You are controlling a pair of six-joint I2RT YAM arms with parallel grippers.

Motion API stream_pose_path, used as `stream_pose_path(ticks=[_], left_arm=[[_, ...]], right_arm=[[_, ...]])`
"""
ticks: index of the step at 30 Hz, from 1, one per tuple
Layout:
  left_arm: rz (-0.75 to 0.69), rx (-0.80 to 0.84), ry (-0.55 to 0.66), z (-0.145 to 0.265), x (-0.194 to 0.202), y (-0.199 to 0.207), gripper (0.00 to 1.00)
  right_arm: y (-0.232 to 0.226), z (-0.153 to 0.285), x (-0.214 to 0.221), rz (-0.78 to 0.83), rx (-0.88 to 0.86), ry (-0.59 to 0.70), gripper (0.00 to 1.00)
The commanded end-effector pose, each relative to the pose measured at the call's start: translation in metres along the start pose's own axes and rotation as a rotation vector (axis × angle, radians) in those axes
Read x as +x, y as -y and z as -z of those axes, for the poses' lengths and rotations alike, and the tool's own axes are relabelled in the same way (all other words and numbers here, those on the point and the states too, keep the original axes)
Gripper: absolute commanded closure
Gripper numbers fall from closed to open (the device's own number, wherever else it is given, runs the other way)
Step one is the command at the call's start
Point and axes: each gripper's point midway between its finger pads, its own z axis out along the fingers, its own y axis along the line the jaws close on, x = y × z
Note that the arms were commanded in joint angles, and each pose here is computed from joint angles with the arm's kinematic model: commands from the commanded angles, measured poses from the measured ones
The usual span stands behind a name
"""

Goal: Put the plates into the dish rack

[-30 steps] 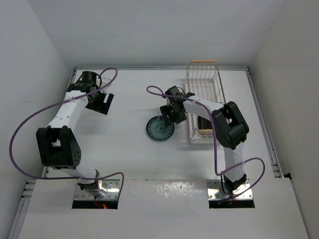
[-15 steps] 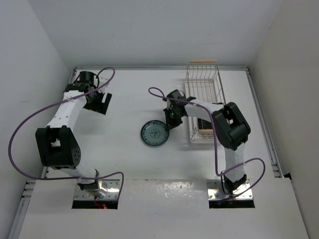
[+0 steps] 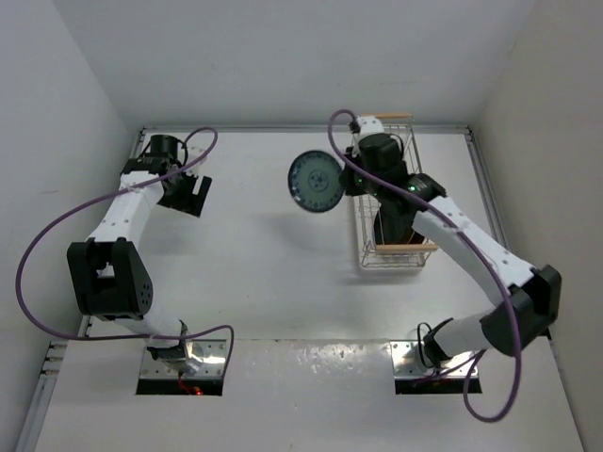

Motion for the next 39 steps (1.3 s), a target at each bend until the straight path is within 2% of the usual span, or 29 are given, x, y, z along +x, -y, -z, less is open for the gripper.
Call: stream_pose_path(ticks=[1,3,5,6,8,11,15,16,20,25,39], left_arm=[[-0.001,0.000,0.027,0.005,-0.007,-0.001,0.12],[-0.001,0.009,0.030,0.005,-0.008,0.000,0.12],[-0.001,0.009,0.030,0.005,-0.008,0.000,0.12],[-0.001,0.009,0.030,0.005,-0.008,0.000,0.12],[-0.001,0.009,0.030,0.005,-0.008,0.000,0.12],[-0.002,0.015,0.041,0.006,-0.011,0.001,0.12],[-0.002,0.015,0.041,0.006,-0.011,0.001,0.12],[-0.001,0.018,0.033,0.004,-0.010,0.001,0.12],[-0.001,0.018,0.033,0.004,-0.010,0.001,0.12],[-0.001,0.018,0.033,0.004,-0.010,0.001,0.12],[-0.010,0.029,0.027,0.001,-0.010,0.003,0.12]], right_arm=[[0.047,0.055,-0.061,0.034,0.288,0.232,1.00],[0.088,0.082,-0.064,0.077,0.535,0.274,1.00],[0.107,0.108,-0.067,0.146,0.652,0.299,1.00],[0.128,0.123,-0.062,0.157,0.797,0.300,1.00],[0.146,0.150,-0.061,0.233,0.942,0.286,1.00],[0.158,0.161,-0.051,0.274,1.032,0.249,1.00],[0.156,0.154,-0.039,0.247,1.004,0.242,1.00],[0.157,0.152,-0.032,0.266,1.003,0.205,1.00],[0.145,0.127,-0.007,0.183,0.924,0.173,1.00],[0.133,0.108,0.017,0.188,0.891,0.135,1.00],[0.140,0.081,0.087,0.151,0.918,-0.028,1.00]])
